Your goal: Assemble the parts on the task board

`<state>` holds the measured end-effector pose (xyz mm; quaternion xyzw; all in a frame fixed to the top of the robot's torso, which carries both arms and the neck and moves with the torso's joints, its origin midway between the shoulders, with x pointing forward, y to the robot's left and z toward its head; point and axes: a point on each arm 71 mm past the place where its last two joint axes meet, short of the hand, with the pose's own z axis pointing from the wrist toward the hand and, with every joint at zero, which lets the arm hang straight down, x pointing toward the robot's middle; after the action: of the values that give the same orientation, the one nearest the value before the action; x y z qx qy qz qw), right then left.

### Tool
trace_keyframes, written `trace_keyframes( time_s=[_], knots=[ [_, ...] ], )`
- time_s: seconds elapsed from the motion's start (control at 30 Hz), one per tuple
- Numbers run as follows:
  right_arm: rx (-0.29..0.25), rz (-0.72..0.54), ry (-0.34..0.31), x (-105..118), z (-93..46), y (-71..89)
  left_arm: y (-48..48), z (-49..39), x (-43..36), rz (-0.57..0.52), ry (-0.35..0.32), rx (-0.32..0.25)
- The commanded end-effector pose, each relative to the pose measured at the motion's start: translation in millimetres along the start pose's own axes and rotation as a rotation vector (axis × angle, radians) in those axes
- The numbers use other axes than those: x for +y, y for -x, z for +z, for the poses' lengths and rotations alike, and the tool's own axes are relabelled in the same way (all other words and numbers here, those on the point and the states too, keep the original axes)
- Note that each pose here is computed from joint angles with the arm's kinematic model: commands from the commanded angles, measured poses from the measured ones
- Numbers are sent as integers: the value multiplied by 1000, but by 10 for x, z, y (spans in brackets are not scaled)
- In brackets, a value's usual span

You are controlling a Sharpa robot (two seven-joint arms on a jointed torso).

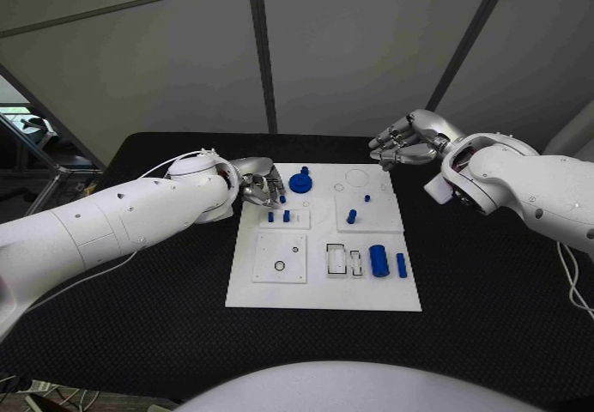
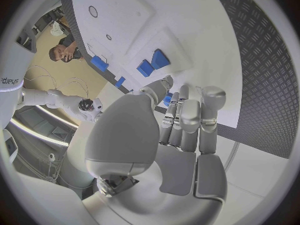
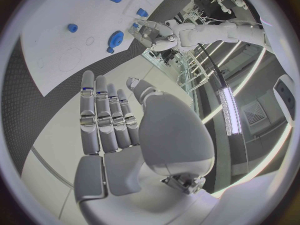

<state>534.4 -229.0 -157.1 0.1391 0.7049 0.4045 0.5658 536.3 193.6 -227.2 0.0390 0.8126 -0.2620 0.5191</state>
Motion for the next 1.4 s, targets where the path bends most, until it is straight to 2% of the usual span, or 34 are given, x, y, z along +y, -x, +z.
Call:
trace_keyframes(
  time_s=[0.03,0.2,0.4,0.53,0.73,0.8,0.97,1.13,1.4],
  knots=[
    [36,-145,7,3,-6,-13,57,-25,24,-14,-7,-40],
    [45,-273,16,-4,-17,-13,171,-89,104,-48,-13,-94],
    [51,-459,35,10,-51,-61,347,-221,236,-187,-40,-220],
    [61,-580,49,25,-83,-151,462,-353,339,-410,-69,-329],
    [83,-684,44,9,-120,-289,533,-527,434,-768,-115,-427],
    [96,-699,36,-8,-127,-332,522,-580,437,-894,-143,-436],
    [119,-717,28,-43,-131,-432,474,-657,390,-1058,-195,-435],
    [132,-721,29,-54,-92,-528,429,-697,325,-1138,-225,-429],
    [144,-722,35,-56,-48,-622,393,-703,262,-1179,-260,-398]
  ],
)
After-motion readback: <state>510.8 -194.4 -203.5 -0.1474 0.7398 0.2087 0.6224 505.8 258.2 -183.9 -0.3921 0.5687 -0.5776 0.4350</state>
